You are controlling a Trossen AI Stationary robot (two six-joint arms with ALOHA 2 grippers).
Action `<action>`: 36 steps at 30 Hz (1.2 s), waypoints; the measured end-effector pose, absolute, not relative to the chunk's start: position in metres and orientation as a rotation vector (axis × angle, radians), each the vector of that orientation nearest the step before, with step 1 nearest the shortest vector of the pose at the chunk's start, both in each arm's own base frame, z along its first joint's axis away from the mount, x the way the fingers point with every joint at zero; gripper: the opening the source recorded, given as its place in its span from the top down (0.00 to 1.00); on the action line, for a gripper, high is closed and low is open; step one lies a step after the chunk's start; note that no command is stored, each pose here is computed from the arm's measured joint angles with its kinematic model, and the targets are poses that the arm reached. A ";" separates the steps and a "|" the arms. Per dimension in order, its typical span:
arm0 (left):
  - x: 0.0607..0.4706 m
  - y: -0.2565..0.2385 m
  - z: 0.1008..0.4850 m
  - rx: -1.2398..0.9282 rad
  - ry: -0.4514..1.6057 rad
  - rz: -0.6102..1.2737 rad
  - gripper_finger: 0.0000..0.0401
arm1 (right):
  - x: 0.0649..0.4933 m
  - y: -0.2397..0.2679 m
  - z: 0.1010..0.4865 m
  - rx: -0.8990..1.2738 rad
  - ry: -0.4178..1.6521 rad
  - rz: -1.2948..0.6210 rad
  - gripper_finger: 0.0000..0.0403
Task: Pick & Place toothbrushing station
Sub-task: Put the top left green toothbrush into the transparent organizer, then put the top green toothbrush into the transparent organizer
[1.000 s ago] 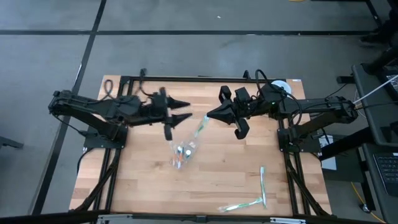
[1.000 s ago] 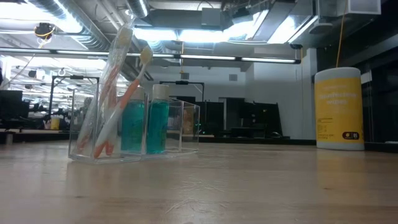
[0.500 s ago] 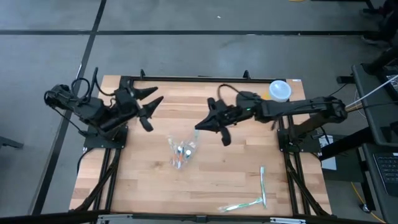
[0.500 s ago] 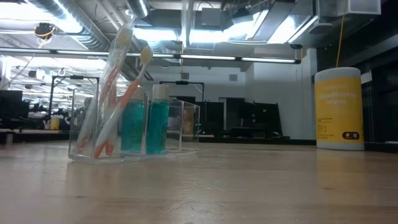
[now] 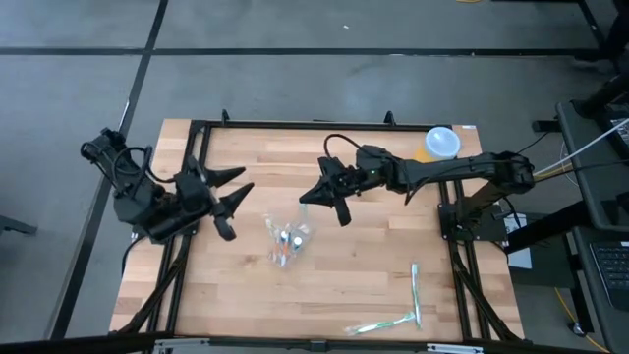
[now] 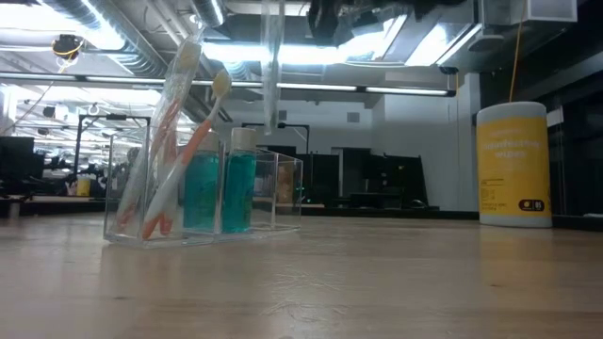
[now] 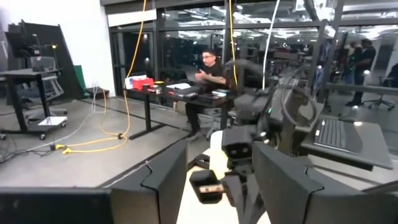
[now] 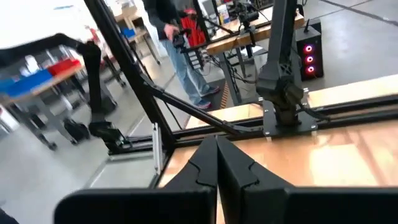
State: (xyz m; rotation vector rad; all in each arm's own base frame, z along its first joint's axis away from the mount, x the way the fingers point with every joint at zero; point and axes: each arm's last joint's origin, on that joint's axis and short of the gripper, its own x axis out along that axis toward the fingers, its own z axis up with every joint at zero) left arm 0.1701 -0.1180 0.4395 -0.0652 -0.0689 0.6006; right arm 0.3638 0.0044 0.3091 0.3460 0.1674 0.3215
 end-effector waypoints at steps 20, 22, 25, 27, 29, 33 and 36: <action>0.164 -0.126 0.440 -0.117 -0.082 0.571 0.56 | 0.362 -0.014 0.224 0.525 0.184 0.227 1.00; 0.165 -0.127 0.440 -0.125 -0.086 0.559 0.56 | 0.365 -0.018 0.220 0.583 0.166 0.211 0.99; 0.165 -0.127 0.440 -0.136 -0.091 0.547 0.56 | 0.368 -0.028 0.214 0.674 0.175 0.149 0.92; 0.166 -0.128 0.439 -0.137 -0.091 0.544 0.56 | 0.367 -0.034 0.211 0.718 0.187 0.132 0.84; 0.167 -0.129 0.439 -0.132 -0.089 0.540 0.56 | 0.367 -0.038 0.211 0.744 0.185 0.135 0.75; 0.166 -0.133 0.438 -0.130 -0.086 0.524 0.56 | 0.367 -0.039 0.211 0.751 0.193 0.145 0.54; 0.165 -0.136 0.437 -0.127 -0.082 0.524 0.56 | 0.366 -0.043 0.211 0.750 0.181 0.116 0.40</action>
